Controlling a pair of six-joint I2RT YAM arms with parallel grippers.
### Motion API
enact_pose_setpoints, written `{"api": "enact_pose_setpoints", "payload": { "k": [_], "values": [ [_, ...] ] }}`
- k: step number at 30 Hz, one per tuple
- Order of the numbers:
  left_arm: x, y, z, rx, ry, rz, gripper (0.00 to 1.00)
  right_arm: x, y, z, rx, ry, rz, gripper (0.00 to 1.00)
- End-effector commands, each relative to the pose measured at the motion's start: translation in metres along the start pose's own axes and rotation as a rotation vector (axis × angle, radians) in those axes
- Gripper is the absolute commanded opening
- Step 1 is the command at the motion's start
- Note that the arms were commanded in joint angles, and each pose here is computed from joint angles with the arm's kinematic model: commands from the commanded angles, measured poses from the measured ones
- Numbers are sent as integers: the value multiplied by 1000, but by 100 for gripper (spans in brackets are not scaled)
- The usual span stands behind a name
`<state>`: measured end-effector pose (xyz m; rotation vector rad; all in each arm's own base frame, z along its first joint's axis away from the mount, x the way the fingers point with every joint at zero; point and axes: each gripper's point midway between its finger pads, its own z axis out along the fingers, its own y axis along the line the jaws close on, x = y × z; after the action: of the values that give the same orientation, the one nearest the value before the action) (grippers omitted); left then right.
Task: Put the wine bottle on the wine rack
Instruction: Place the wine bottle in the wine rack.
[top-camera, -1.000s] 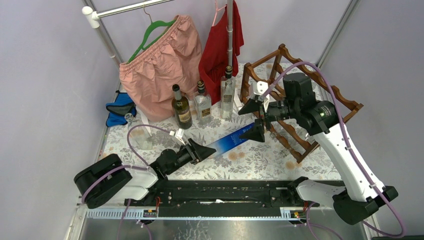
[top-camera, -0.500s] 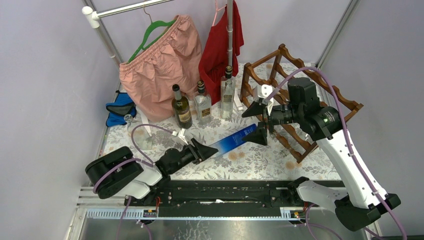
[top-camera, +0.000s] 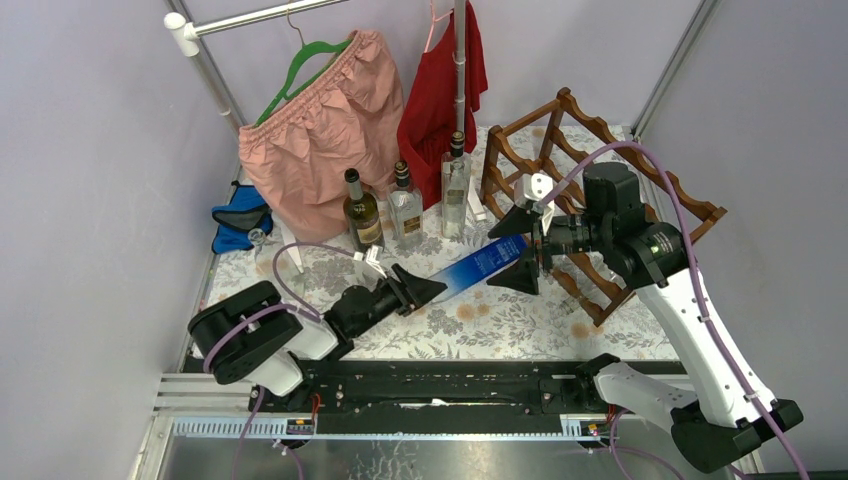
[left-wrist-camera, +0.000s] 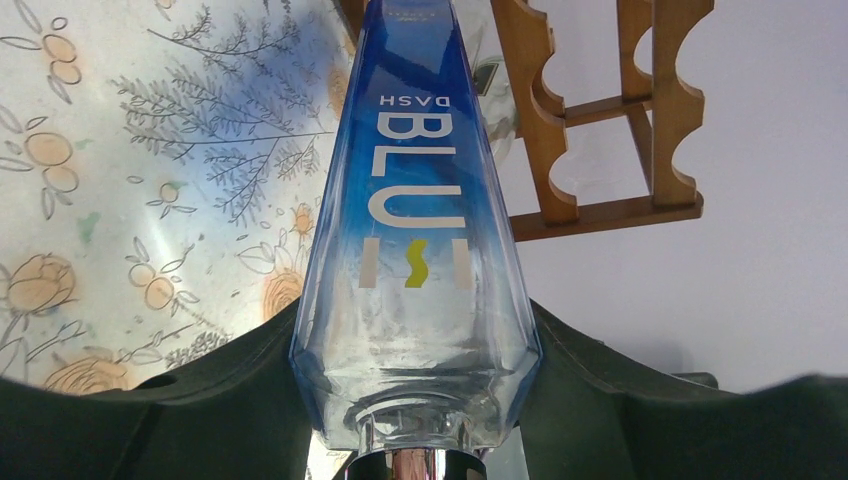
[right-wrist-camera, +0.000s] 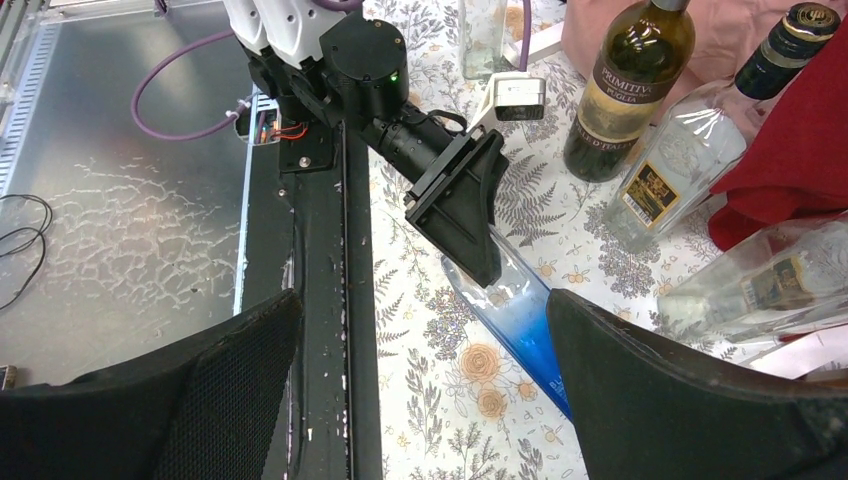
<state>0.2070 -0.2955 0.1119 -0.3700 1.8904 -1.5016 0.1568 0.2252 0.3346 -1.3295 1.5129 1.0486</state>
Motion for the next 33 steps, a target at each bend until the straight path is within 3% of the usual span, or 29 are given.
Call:
{"api": "enact_pose_setpoints", "payload": {
  "k": [1,33],
  "values": [
    [-44,-114,2,409,-162,-61,0,-9,3,-2,-11,-42,-23,100],
    [-49,-122,29,422,-165,-104,0,-1,8,-4,-18,-50,-22,100]
  ]
}}
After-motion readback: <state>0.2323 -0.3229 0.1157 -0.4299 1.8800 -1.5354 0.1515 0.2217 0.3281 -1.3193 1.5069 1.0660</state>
